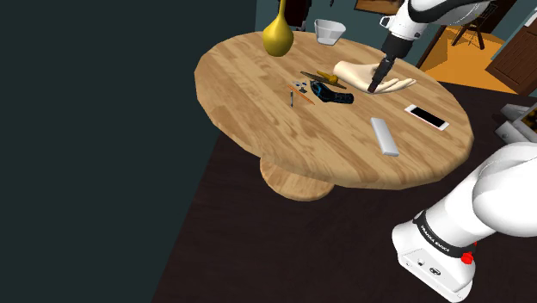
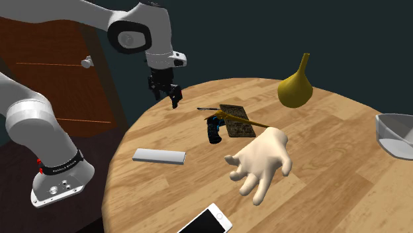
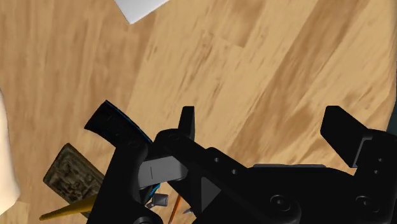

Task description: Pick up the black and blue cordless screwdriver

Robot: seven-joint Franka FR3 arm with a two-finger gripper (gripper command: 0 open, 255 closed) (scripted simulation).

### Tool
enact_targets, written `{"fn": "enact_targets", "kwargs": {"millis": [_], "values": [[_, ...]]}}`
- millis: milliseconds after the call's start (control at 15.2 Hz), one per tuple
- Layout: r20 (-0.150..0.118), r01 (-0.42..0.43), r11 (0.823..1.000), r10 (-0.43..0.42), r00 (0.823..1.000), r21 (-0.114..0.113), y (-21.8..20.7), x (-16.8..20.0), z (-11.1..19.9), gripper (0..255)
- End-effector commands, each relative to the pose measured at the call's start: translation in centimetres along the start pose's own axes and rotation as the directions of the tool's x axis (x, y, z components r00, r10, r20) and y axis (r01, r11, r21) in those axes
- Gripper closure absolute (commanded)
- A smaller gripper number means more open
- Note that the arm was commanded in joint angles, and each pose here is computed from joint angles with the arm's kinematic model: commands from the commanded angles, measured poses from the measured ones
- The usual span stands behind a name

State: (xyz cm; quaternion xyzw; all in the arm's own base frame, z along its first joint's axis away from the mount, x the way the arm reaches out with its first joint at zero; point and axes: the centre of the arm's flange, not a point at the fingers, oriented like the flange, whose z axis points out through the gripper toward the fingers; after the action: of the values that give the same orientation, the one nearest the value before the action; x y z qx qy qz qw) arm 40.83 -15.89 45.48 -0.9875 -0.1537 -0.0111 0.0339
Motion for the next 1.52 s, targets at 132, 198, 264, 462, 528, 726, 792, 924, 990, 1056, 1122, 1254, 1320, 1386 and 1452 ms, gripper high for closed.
{"fn": "enact_targets", "kwargs": {"millis": [132, 198, 264, 462, 528, 726, 792, 924, 990, 1056, 1122, 1254, 1320, 1386, 1452], "values": [[-0.021, 0.099, 0.995, -0.099, 0.995, 0.013, 4.2, 2.2, 2.6, 0], [-0.026, 0.123, 0.992, -0.122, 0.992, 0.016, 5.1, 2.8, 3.3, 0], [-0.032, 0.146, 0.989, -0.146, 0.989, 0.020, 6.0, 3.5, 4.0, 0], [-0.049, 0.217, 0.976, -0.215, 0.975, 0.029, 8.6, 5.7, 6.1, 0], [-0.054, 0.240, 0.970, -0.238, 0.970, 0.032, 9.5, 6.5, 6.7, 0], [-0.072, 0.309, 0.950, -0.306, 0.949, 0.040, 11.8, 9.0, 8.8, 0], [-0.078, 0.332, 0.942, -0.328, 0.942, 0.042, 12.6, 9.9, 9.5, 0], [-0.090, 0.376, 0.925, -0.371, 0.924, 0.046, 14.0, 11.7, 10.9, 0], [-0.096, 0.399, 0.916, -0.393, 0.915, 0.048, 14.6, 12.6, 11.5, 0], [-0.102, 0.420, 0.906, -0.414, 0.905, 0.050, 15.3, 13.6, 12.2, 0], [-0.103, 0.425, 0.904, -0.419, 0.902, 0.050, 15.4, 13.8, 12.4, 0], [-0.103, 0.425, 0.904, -0.419, 0.902, 0.050, 15.5, 13.7, 13.4, 0], [-0.103, 0.425, 0.904, -0.419, 0.902, 0.050, 15.5, 13.7, 13.9, 0], [-0.103, 0.425, 0.904, -0.419, 0.902, 0.050, 15.5, 13.7, 14.5, 0], [-0.103, 0.425, 0.904, -0.419, 0.902, 0.050, 15.6, 13.7, 15.0, 0]]}}
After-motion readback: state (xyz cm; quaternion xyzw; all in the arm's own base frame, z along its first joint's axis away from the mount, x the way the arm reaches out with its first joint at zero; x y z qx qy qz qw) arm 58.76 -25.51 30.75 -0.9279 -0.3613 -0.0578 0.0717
